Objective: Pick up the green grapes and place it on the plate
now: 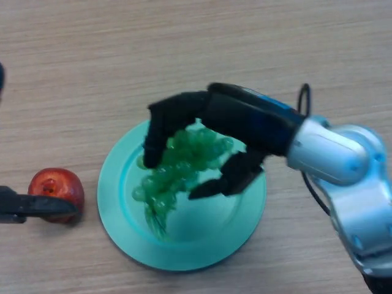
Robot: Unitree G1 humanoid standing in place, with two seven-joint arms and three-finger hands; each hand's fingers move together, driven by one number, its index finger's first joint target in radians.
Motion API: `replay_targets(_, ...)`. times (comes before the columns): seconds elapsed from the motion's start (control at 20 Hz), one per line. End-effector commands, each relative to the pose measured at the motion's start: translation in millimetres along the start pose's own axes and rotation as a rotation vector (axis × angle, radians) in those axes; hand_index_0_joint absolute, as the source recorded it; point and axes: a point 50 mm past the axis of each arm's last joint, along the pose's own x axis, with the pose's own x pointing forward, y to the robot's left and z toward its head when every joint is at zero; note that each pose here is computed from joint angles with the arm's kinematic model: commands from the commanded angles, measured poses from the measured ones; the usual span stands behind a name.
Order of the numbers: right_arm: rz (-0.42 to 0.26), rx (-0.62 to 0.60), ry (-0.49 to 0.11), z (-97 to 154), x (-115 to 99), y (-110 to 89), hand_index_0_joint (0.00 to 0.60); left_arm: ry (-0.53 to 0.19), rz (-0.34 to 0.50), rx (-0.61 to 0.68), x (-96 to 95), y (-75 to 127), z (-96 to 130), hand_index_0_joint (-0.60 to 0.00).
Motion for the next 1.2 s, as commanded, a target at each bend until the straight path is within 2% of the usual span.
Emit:
replay_targets(0.05, -0.213, -0.155, -0.181, 29.0, 1.9, -32.6, 0.5, -0.232, 0.021, 0.087, -2.3, 11.2, 35.8, 0.0)
replay_targets(0.1, -0.21, -0.155, -0.165, 27.3, 2.2, -32.1, 0.498, -0.232, 0.021, 0.087, -2.2, 11.2, 35.8, 0.0)
replay_targets(0.15, -0.207, -0.151, -0.149, 25.9, 2.6, -31.8, 0.449, -0.232, 0.021, 0.086, -2.0, 11.2, 35.7, 0.0)
replay_targets(0.2, -0.211, -0.151, -0.147, 26.2, 2.8, -32.4, 0.349, -0.231, 0.021, 0.086, -1.8, 11.2, 35.5, 0.0)
replay_targets(0.25, -0.222, -0.153, -0.146, 27.2, 3.4, -34.3, 0.199, -0.229, 0.02, 0.088, -1.1, 11.1, 35.1, 0.0)
replay_targets(0.35, -0.258, -0.122, -0.137, 25.8, -1.8, -38.4, 0.004, -0.236, 0.014, 0.102, 2.8, 10.6, 36.4, 0.0)
replay_targets(0.5, -0.309, -0.068, -0.125, 20.8, -13.1, -43.0, 0.0, -0.233, 0.004, 0.108, 7.9, 6.2, 36.2, 0.0)
replay_targets(0.6, -0.356, -0.025, -0.09, 14.9, -25.0, -48.0, 0.0, -0.239, -0.02, 0.102, 10.4, 2.7, 38.3, 0.0)
replay_targets(0.7, -0.426, 0.069, -0.058, 8.9, -43.5, -49.9, 0.0, -0.251, -0.029, 0.105, 13.2, 0.9, 40.8, 0.0)
replay_targets(0.75, -0.461, 0.17, -0.036, 5.2, -56.5, -47.9, 0.0, -0.254, -0.038, 0.108, 14.9, -0.2, 42.7, 0.0)
replay_targets(0.85, -0.481, 0.282, -0.011, -1.6, -78.2, -35.8, 0.0, -0.251, -0.056, 0.096, 16.4, -1.5, 45.4, 0.0)
replay_targets(1.0, -0.556, 0.383, -0.014, -5.4, -99.6, -25.8, 0.0, -0.256, -0.058, 0.084, 17.1, -1.4, 46.3, 0.0)
replay_targets(1.05, -0.612, 0.405, -0.017, -5.9, -106.3, -24.1, 0.0, -0.257, -0.065, 0.078, 15.6, -2.2, 45.3, 0.0)
replay_targets(1.2, -0.679, 0.412, -0.03, -3.4, -114.8, -20.7, 0.0, -0.256, -0.083, 0.055, 11.1, -5.9, 45.9, 0.0)
